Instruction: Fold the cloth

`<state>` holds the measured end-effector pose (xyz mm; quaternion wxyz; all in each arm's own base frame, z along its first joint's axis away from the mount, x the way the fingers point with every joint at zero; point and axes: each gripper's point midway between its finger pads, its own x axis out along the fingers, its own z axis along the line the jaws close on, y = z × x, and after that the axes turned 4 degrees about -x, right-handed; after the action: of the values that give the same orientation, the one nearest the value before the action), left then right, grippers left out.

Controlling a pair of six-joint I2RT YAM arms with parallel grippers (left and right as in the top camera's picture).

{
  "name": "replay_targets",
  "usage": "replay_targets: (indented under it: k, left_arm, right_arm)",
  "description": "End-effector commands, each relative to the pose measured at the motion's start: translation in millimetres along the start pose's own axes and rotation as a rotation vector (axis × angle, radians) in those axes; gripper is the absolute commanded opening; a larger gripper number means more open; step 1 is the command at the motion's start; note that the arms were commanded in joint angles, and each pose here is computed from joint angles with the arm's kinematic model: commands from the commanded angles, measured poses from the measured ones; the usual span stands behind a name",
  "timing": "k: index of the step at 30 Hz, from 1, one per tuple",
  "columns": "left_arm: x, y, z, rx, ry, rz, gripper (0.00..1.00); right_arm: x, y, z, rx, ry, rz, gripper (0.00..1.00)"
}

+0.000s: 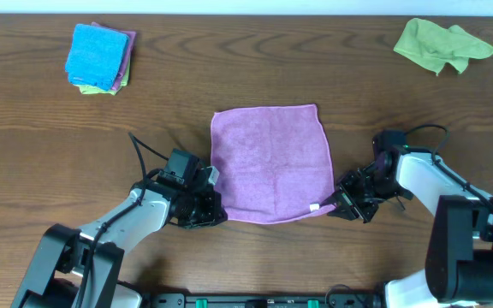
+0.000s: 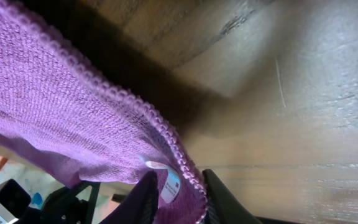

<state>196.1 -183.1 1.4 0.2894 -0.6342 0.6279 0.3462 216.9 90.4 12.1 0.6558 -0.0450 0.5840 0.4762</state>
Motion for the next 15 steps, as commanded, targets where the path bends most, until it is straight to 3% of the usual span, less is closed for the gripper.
replay_targets:
  k: [1, 6, 15]
  left_arm:
    - [-2.0, -2.5, -0.6, 0.007, -0.005, -0.012, 0.06]
    - [-2.0, -2.3, -0.6, 0.006, -0.005, -0.01, 0.06]
    - [-2.2, 4.5, -2.0, -0.034, 0.008, 0.02, 0.06]
  right_arm:
    - [0.4, 2.2, 4.0, -0.011, -0.005, 0.015, 0.19]
    - [0.3, 4.2, 2.3, -0.007, 0.001, 0.023, 0.02]
    - [0.1, 10.3, -2.6, -0.074, 0.019, 0.047, 0.02]
